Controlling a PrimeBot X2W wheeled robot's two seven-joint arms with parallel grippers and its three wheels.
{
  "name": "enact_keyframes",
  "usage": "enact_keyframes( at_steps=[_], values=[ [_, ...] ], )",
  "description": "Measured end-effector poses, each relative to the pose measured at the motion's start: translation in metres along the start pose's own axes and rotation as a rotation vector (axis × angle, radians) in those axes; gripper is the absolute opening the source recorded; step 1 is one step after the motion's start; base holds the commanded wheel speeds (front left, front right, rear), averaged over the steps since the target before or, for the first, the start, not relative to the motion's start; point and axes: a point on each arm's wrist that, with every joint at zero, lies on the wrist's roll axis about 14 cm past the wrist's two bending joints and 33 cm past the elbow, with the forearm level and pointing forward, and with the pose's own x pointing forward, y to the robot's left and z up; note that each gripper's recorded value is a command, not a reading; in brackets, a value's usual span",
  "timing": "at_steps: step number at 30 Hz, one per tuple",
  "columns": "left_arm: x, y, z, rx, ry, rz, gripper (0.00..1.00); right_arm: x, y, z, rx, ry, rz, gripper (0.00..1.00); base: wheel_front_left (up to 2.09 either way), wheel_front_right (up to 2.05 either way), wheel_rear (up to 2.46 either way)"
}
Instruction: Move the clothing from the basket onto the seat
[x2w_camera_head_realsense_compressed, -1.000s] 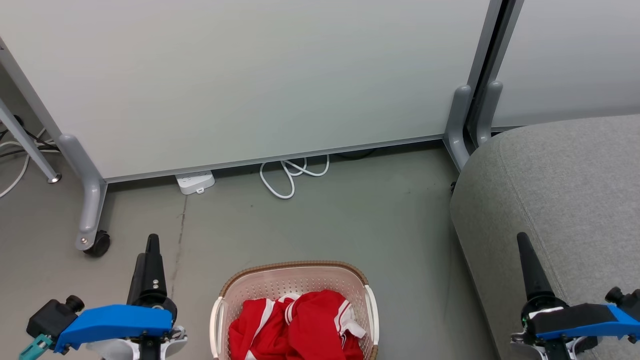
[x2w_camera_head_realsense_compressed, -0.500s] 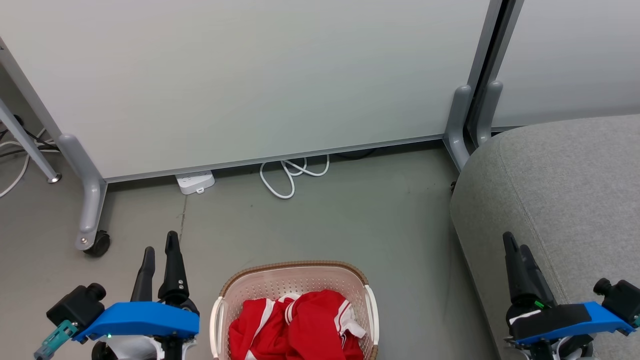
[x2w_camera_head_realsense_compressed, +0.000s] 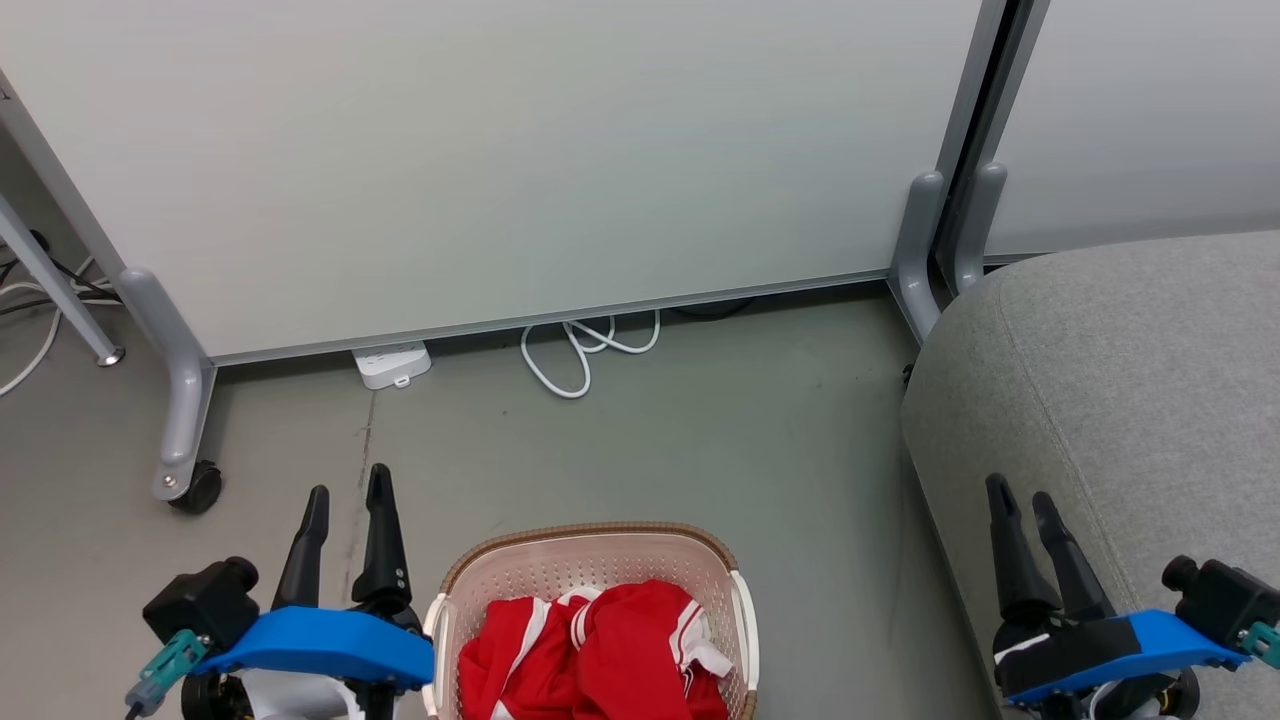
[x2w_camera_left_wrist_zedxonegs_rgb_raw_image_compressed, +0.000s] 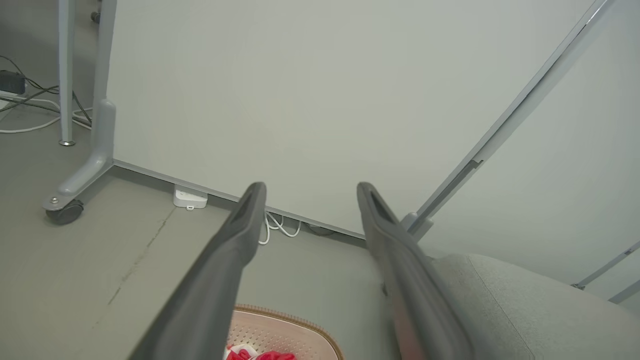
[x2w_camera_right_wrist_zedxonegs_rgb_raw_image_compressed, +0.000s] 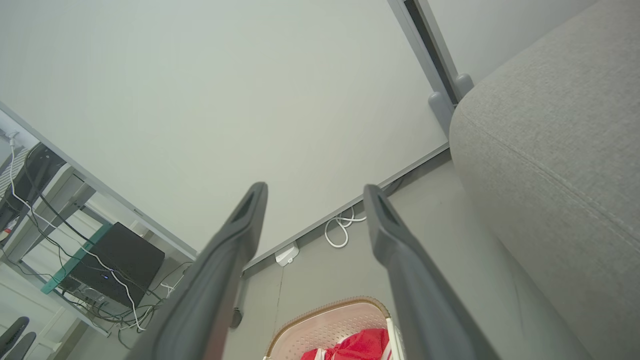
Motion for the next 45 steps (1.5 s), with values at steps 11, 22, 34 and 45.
enact_keyframes(
  at_steps=[11, 22, 34, 45],
  values=[
    [-0.001, -0.007, -0.003, 0.118, -0.003, -0.033, 1.00, -0.003, 0.002, -0.006, -0.104, 0.010, 0.015, 1.00, 0.00, 0.00, 0.00],
    [-0.002, -0.015, -0.005, 0.229, -0.011, -0.067, 1.00, -0.003, 0.008, -0.010, -0.211, 0.014, 0.046, 1.00, 0.00, 0.00, 0.00],
    [-0.003, -0.020, -0.010, 0.331, -0.014, -0.096, 1.00, -0.004, 0.013, -0.015, -0.314, 0.020, 0.076, 1.00, 0.00, 0.00, 0.00],
    [-0.005, -0.023, -0.013, 0.423, -0.020, -0.120, 1.00, -0.005, 0.018, -0.019, -0.401, 0.018, 0.108, 1.00, 0.00, 0.00, 0.00]
  ],
)
